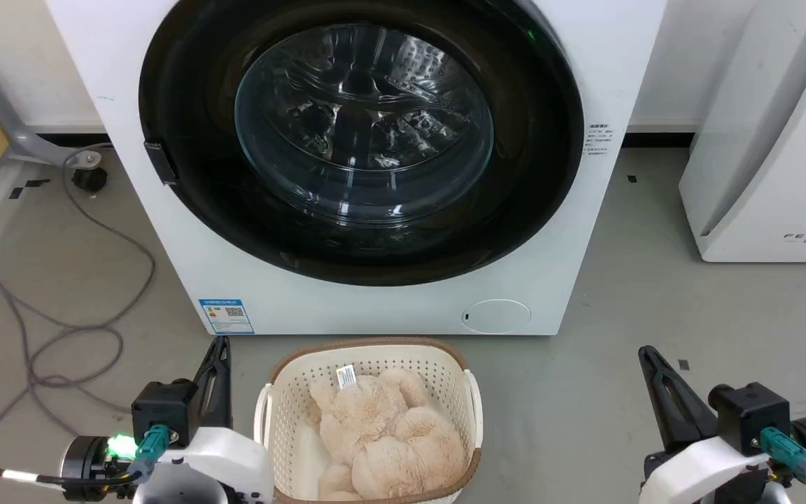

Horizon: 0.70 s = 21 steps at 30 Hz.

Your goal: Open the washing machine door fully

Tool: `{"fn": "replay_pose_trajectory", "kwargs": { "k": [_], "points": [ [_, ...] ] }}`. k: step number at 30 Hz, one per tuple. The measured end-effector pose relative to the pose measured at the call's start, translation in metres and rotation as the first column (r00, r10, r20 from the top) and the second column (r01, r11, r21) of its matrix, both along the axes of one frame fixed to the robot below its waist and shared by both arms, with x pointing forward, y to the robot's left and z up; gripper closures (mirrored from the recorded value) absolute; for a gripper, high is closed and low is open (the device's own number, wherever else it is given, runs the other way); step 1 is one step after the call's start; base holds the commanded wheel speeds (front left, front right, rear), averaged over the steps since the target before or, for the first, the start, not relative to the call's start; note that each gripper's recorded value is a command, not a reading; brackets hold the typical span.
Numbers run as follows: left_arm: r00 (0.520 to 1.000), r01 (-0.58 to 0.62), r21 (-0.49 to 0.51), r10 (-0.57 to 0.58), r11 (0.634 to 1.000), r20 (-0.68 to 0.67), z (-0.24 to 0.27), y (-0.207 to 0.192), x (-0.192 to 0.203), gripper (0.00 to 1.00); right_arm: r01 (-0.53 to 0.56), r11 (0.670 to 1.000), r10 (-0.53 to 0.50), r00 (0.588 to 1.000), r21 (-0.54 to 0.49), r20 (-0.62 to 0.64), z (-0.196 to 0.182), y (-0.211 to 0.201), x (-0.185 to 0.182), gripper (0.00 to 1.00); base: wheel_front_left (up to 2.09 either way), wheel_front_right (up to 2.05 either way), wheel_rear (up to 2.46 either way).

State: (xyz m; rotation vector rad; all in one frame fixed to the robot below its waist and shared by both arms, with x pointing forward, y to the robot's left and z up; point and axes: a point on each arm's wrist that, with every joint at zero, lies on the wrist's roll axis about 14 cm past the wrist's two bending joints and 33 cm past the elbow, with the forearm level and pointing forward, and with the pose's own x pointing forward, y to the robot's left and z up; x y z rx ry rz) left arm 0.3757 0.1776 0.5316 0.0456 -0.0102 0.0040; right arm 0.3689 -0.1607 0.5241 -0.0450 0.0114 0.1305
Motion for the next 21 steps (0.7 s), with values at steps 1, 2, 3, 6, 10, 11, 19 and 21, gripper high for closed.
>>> {"fn": "replay_pose_trajectory", "kwargs": {
  "k": [1,2,3,6,10,11,19,21],
  "points": [
    [1.000,0.000,0.000,0.000,1.000,0.000,0.0000,-0.0001,0.0000,1.00,0.000,1.000,0.000,1.000,0.000,0.000,0.0000,-0.0001,0.0000,1.00,0.00,0.00,0.00],
    [1.000,0.000,0.000,0.000,1.000,0.000,0.0000,0.0000,0.0000,1.00,0.000,1.000,0.000,1.000,0.000,0.000,0.0000,-0.0001,0.0000,1.00,0.00,0.00,0.00],
    [1.000,0.000,0.000,0.000,1.000,0.000,0.0000,0.0001,0.0000,1.00,0.000,1.000,0.000,1.000,0.000,0.000,0.0000,0.0001,0.0000,1.00,0.00,0.00,0.00],
    [1.000,0.000,0.000,0.000,1.000,0.000,0.0000,0.0000,0.0000,1.00,0.000,1.000,0.000,1.000,0.000,0.000,0.0000,-0.0001,0.0000,1.00,0.00,0.00,0.00],
    [1.000,0.000,0.000,0.000,1.000,0.000,0.0000,-0.0001,0.0000,1.00,0.000,1.000,0.000,1.000,0.000,0.000,0.0000,-0.0001,0.0000,1.00,0.00,0.00,0.00],
    [1.000,0.000,0.000,0.000,1.000,0.000,0.0000,0.0001,0.0000,1.00,0.000,1.000,0.000,1.000,0.000,0.000,0.0000,0.0000,0.0000,1.00,0.00,0.00,0.00],
    [1.000,0.000,0.000,0.000,1.000,0.000,0.0000,0.0000,0.0000,0.00,0.000,1.000,0.000,1.000,0.000,0.000,0.0000,-0.0001,-0.0001,0.00,0.00,0.00,0.00],
    [1.000,-0.001,0.000,0.001,1.000,-0.001,-0.0003,0.0000,0.0000,0.00,0.000,1.000,0.000,1.000,0.001,0.000,-0.0001,-0.0001,-0.0001,0.00,0.00,0.00,0.00]
  ]
}}
